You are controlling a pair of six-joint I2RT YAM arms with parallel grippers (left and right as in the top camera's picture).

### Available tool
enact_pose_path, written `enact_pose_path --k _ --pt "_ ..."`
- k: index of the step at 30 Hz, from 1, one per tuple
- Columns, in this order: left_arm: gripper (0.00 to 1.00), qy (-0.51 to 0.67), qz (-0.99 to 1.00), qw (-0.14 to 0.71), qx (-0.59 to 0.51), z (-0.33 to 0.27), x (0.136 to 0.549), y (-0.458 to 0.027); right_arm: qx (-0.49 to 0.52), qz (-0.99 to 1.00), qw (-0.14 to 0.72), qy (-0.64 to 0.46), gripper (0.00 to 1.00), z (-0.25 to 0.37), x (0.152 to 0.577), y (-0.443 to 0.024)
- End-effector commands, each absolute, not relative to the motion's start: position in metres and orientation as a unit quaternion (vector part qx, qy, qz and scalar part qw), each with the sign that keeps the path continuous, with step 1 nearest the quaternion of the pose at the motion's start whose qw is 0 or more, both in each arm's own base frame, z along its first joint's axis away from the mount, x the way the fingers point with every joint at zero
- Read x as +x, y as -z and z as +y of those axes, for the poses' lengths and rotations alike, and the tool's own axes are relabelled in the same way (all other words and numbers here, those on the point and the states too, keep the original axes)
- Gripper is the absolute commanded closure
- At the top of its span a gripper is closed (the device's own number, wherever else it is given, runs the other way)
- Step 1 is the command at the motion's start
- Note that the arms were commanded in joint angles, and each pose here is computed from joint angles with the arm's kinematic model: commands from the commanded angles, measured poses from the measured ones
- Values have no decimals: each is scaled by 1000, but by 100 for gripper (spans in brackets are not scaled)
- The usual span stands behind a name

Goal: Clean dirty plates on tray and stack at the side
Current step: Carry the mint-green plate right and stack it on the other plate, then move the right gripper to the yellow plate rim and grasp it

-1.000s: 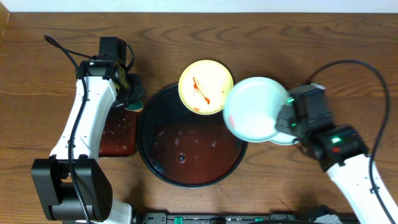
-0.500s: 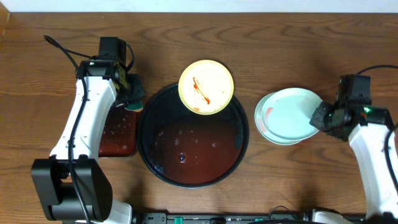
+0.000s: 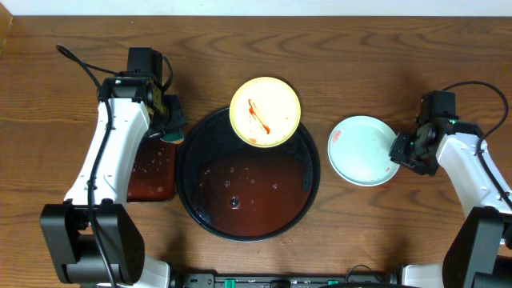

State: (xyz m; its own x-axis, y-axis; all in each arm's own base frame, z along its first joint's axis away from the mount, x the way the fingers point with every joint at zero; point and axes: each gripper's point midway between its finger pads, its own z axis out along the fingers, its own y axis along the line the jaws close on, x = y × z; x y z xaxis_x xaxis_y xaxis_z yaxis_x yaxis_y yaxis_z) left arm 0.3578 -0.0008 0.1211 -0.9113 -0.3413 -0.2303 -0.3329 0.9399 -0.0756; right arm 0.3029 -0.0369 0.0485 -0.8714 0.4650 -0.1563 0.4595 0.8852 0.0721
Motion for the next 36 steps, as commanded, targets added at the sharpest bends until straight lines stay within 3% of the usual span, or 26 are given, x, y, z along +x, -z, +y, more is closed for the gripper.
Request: enact_pose_path --k 1,7,14,26,36 --pt "92 13 975 135 -176 3 360 -130 200 970 119 -76 61 -18 323 -73" --pt "93 13 975 135 -176 3 360 -130 53 960 183 -206 56 59 359 -124" --pt "93 13 975 135 -176 3 360 -130 -61 941 282 -178 51 132 400 -140" --pt "92 13 975 135 -176 3 360 -130 -141 939 260 -175 47 192 475 -101" --pt "93 13 975 135 -176 3 360 -130 -164 944 201 -203 49 209 470 -50"
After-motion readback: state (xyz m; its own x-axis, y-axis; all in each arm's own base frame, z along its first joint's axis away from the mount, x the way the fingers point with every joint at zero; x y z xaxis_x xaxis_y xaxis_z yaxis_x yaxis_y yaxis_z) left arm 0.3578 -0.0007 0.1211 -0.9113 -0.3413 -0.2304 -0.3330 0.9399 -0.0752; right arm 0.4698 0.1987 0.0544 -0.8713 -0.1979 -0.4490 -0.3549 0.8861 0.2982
